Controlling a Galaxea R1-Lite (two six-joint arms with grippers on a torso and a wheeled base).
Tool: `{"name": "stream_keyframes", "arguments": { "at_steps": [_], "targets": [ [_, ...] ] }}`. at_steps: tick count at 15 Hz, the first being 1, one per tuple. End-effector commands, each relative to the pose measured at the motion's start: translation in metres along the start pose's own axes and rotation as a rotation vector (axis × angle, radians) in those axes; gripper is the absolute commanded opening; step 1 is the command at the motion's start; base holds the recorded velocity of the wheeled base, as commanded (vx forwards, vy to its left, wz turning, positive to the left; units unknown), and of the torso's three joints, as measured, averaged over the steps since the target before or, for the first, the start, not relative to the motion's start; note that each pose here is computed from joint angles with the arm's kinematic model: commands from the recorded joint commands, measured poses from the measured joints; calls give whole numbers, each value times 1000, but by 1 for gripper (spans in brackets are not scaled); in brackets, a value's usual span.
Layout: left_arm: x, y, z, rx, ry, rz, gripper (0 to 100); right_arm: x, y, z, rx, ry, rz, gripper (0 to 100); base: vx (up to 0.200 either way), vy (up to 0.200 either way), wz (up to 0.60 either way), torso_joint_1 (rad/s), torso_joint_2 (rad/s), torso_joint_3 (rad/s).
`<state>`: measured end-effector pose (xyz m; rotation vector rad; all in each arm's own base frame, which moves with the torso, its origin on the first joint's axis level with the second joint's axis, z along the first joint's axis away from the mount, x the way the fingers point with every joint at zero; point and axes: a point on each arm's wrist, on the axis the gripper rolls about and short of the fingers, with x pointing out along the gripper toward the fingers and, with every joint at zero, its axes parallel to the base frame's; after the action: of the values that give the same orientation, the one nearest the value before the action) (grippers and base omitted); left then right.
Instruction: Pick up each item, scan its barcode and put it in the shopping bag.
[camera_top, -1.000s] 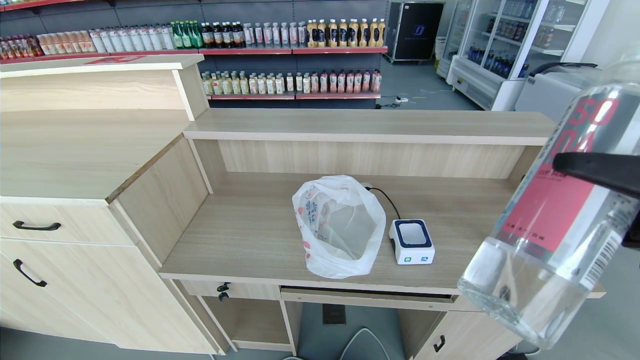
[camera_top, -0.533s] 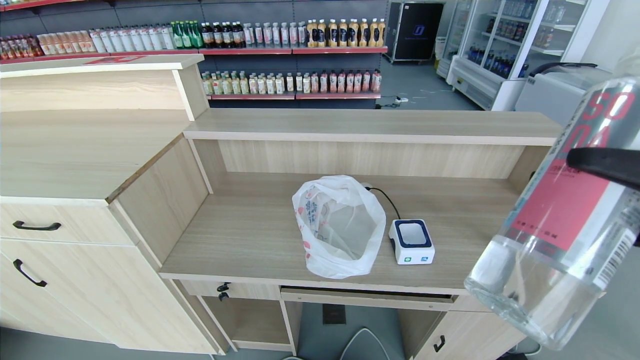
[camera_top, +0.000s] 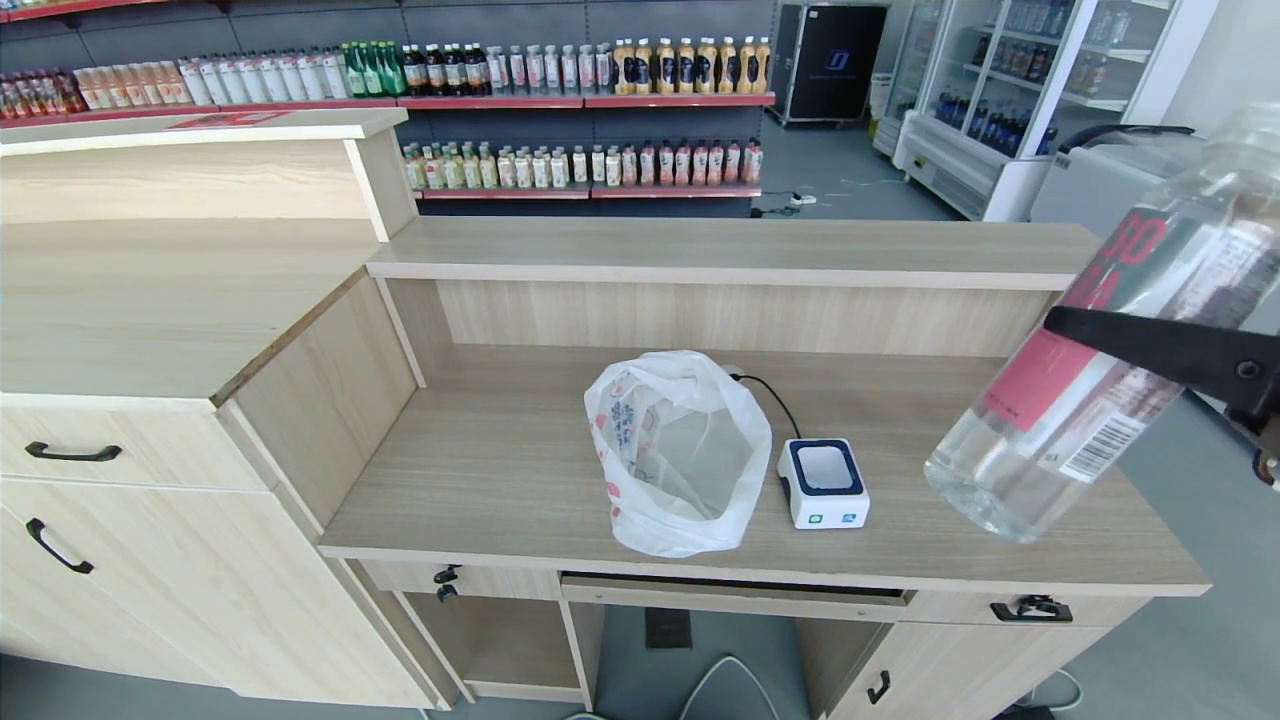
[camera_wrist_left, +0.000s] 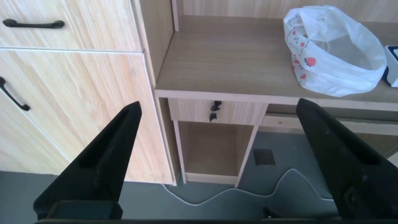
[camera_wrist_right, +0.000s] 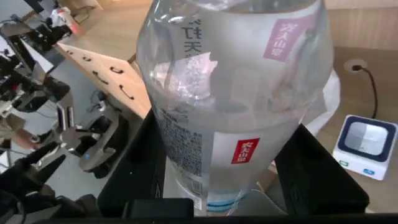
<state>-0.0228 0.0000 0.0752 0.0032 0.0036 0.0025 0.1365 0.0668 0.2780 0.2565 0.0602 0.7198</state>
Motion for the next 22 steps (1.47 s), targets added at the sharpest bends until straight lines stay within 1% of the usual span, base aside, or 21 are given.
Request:
{"name": "stream_keyframes", "arguments": {
  "at_steps": [1,2,3,6,7,9,10,11,12,13,14,17,20,22],
  "targets": [
    [0,0,0,0,-1,1,100,24,-46,-23,-151,3,-163,0,0,0,0,0,0,0],
    [0,0,0,0,-1,1,100,30,-67,-35,-295,1,-226,0,0,0,0,0,0,0],
    [0,0,0,0,-1,1,100,34,-84,-41,-402,8,-277,0,0,0,0,0,0,0],
    [0,0,0,0,-1,1,100,50,-119,-47,-617,-19,-353,0,0,0,0,0,0,0],
    [0,0,0,0,-1,1,100,55,-128,-49,-675,-34,-366,0,0,0,0,0,0,0],
    [0,0,0,0,-2,1,100,71,-143,-58,-772,-97,-374,0,0,0,0,0,0,0],
    [0,0,0,0,-1,1,100,74,-147,-61,-789,-103,-376,0,0,0,0,0,0,0],
    [0,0,0,0,-1,1,100,83,-158,-72,-842,-130,-379,0,0,0,0,0,0,0],
    [0,0,0,0,-1,1,100,88,-163,-78,-860,-147,-374,0,0,0,0,0,0,0],
    [0,0,0,0,-1,1,100,94,-169,-86,-863,-133,-340,0,0,0,0,0,0,0],
    [0,0,0,0,-1,1,100,98,-173,-89,-885,-129,-290,0,0,0,0,0,0,0],
    [0,0,0,0,-1,1,100,102,-194,-100,-910,-94,-215,0,0,0,0,0,0,0],
    [0,0,0,0,-1,1,100,108,-226,-101,-1003,-106,-116,0,0,0,0,0,0,0],
    [0,0,0,0,-1,1,100,107,-238,-108,-1026,-94,-42,0,0,0,0,0,0,0]
  ]
}}
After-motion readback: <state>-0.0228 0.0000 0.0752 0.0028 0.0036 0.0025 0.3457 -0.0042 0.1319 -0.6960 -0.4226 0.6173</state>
